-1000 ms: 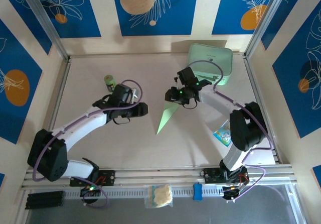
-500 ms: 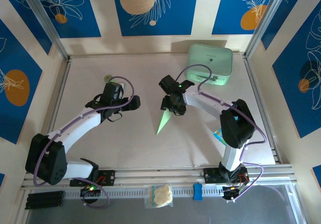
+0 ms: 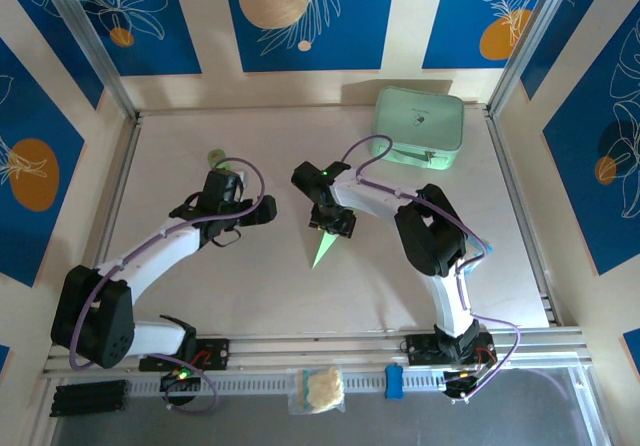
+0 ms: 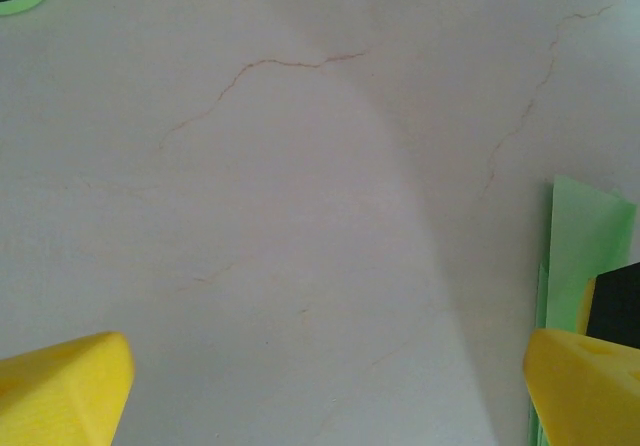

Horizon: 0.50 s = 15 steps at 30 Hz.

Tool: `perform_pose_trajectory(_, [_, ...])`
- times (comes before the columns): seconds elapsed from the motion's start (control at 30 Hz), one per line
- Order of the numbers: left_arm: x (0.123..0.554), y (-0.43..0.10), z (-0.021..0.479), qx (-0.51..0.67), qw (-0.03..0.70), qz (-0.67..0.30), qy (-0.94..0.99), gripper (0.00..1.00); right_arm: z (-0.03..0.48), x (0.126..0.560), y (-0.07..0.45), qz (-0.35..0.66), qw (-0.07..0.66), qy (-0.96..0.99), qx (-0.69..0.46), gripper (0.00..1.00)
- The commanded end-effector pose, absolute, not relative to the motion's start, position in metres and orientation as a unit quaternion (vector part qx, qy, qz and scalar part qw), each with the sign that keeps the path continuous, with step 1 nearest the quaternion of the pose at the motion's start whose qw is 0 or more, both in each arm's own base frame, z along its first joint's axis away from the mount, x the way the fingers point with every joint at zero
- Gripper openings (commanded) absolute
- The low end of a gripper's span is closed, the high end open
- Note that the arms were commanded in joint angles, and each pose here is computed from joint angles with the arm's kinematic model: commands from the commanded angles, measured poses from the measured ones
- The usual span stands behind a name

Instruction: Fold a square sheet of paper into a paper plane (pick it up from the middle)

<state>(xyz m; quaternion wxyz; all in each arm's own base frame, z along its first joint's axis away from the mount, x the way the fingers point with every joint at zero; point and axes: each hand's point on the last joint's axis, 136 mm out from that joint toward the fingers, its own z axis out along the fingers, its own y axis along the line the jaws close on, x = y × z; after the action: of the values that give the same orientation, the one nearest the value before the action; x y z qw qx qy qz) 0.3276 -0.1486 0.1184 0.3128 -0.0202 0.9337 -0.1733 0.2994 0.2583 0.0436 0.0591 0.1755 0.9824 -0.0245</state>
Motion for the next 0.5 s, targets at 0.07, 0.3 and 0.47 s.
perform_pose_trajectory(0.07, [0.3273,-0.1476,0.1194,-0.017,0.317,-0.185,0.93,0.99,0.0426,0.2948,0.2496,-0.051,0.057,0.979,0.191,0.53])
perform_pose_trajectory(0.3, [0.3274,-0.148,0.1197,-0.02,0.315,-0.189,0.93,0.99,0.0384,0.293,0.2475,-0.054,0.056,0.978,0.192,0.41])
perform_pose_trajectory(0.47, [0.3265,-0.1461,0.1209,-0.023,0.315,-0.188,0.93,1.0,0.0375,0.2941,0.2478,-0.053,0.057,0.978,0.193,0.37])
